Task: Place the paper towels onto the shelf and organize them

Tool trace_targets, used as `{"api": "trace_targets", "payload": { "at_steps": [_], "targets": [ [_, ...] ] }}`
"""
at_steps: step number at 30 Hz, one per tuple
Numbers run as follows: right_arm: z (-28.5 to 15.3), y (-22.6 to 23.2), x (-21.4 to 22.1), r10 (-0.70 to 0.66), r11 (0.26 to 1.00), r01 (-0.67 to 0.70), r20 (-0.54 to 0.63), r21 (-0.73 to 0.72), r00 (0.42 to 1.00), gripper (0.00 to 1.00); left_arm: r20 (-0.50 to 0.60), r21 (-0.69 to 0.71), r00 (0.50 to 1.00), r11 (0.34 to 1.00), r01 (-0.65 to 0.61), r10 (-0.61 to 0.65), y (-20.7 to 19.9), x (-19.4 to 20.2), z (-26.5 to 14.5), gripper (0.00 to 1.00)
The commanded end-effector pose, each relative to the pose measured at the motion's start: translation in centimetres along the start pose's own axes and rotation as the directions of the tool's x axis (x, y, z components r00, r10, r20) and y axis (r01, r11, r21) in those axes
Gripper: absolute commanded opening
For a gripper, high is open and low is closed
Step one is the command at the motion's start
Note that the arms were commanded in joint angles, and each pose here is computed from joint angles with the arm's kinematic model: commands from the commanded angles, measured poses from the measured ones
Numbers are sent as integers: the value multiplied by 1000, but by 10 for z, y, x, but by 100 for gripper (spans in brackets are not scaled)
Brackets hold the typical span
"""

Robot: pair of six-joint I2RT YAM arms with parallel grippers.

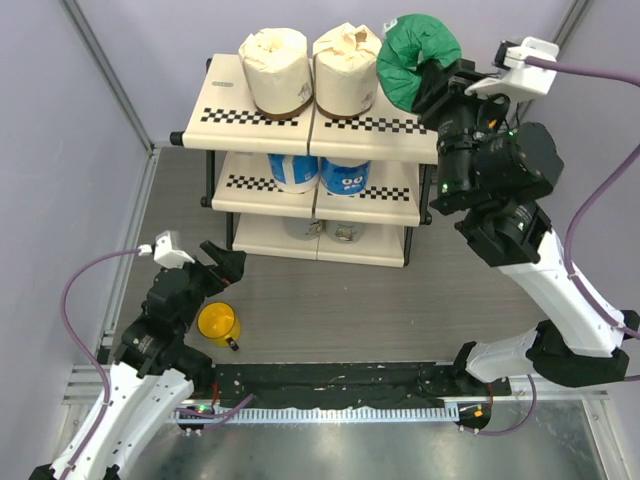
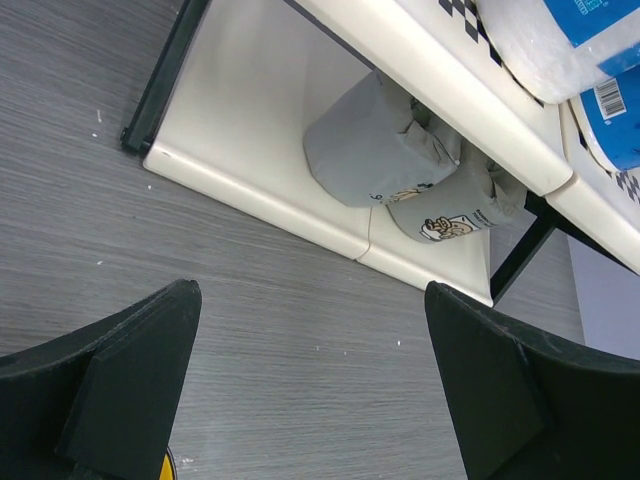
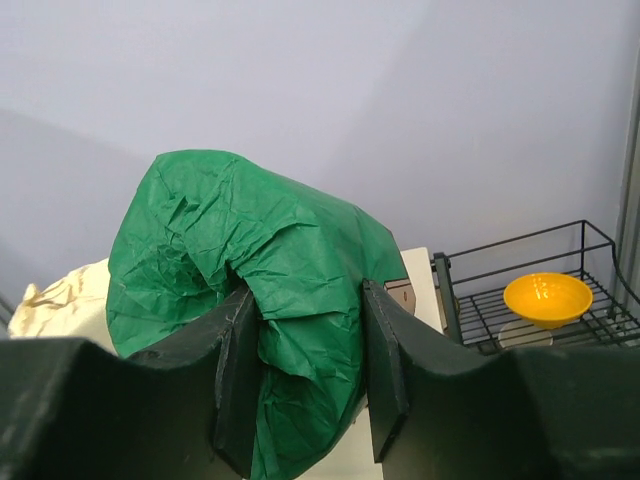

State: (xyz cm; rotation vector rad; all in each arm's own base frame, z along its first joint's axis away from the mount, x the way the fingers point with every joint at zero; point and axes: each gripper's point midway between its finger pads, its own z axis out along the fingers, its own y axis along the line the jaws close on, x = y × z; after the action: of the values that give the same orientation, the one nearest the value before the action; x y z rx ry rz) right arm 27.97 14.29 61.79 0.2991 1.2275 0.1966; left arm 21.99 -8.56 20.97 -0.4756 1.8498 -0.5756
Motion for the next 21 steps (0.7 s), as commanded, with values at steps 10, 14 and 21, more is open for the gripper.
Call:
{"api": "trace_targets", "payload": {
  "at_steps": [10,14,21],
  "targets": [
    [61,-15,37,57,998,-59,-50,-26,997,32,25,29,1000,1000,1,-2,-4,-7,-9,100],
    [68,-18,47,48,999,-49,-65,-20,997,32,25,24,1000,1000,0,-1,-2,-6,-10,100],
    [78,-15,50,52,998,-55,-73,-41,996,32,27,24,1000,1000,4,-4,-1,-6,-11,100]
  ]
}}
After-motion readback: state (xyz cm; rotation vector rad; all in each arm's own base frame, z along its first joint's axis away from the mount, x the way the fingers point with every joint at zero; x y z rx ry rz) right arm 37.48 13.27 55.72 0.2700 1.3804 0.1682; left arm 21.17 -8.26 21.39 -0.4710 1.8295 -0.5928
